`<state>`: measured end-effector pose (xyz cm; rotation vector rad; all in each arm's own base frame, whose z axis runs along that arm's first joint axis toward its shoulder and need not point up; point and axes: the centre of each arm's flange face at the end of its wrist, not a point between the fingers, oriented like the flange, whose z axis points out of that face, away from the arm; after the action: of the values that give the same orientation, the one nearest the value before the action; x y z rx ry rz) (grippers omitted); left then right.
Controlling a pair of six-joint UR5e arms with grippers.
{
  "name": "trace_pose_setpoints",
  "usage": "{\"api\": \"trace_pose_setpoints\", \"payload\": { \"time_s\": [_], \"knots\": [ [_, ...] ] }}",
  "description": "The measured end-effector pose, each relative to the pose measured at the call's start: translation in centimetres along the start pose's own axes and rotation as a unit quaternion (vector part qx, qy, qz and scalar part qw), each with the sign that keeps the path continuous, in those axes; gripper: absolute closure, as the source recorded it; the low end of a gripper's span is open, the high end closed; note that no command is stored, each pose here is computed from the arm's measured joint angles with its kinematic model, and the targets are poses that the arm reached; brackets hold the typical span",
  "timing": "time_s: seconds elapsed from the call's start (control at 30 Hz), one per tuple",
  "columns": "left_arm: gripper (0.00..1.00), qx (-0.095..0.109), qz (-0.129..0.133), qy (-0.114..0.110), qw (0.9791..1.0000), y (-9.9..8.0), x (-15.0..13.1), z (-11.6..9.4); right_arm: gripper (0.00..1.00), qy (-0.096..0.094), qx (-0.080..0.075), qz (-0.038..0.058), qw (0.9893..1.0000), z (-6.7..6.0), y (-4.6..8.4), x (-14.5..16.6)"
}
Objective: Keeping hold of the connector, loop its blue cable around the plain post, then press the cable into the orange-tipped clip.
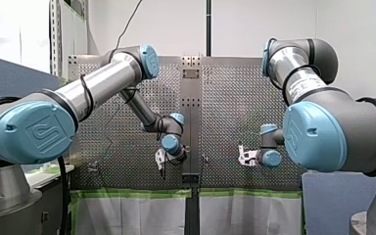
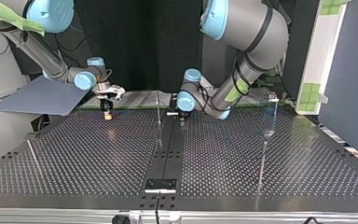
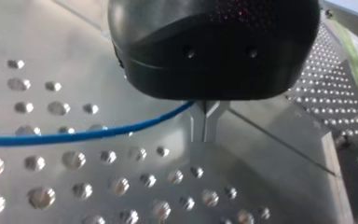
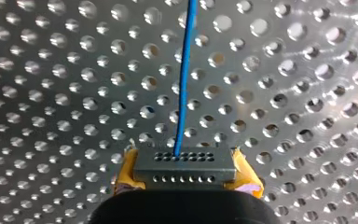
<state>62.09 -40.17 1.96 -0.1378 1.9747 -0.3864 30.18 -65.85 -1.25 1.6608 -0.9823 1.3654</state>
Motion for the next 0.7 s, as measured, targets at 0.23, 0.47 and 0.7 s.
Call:
{"api": "trace_pose_setpoints", "payload": {
  "time_s": [0.23, 0.47, 0.7],
  "knots": [
    [1.00, -0.005, -0.003, -0.006, 1.0000, 0.6, -0.3, 0.3, 1.00, 0.014, 0.006, -0.0006, 0.9999, 0.9, 0.5, 1.0],
    [1.00, -0.004, 0.000, -0.007, 1.0000, 0.5, -0.3, 0.2, 1.00, 0.020, 0.008, 0.0018, 0.9998, 1.3, 0.8, 1.3],
    [1.00, 0.013, 0.032, 0.022, 0.9992, 0.1, 2.3, -1.1, 1.00, 0.015, 0.009, 0.0024, 0.9998, 1.2, 0.8, 1.1]
  ]
}}
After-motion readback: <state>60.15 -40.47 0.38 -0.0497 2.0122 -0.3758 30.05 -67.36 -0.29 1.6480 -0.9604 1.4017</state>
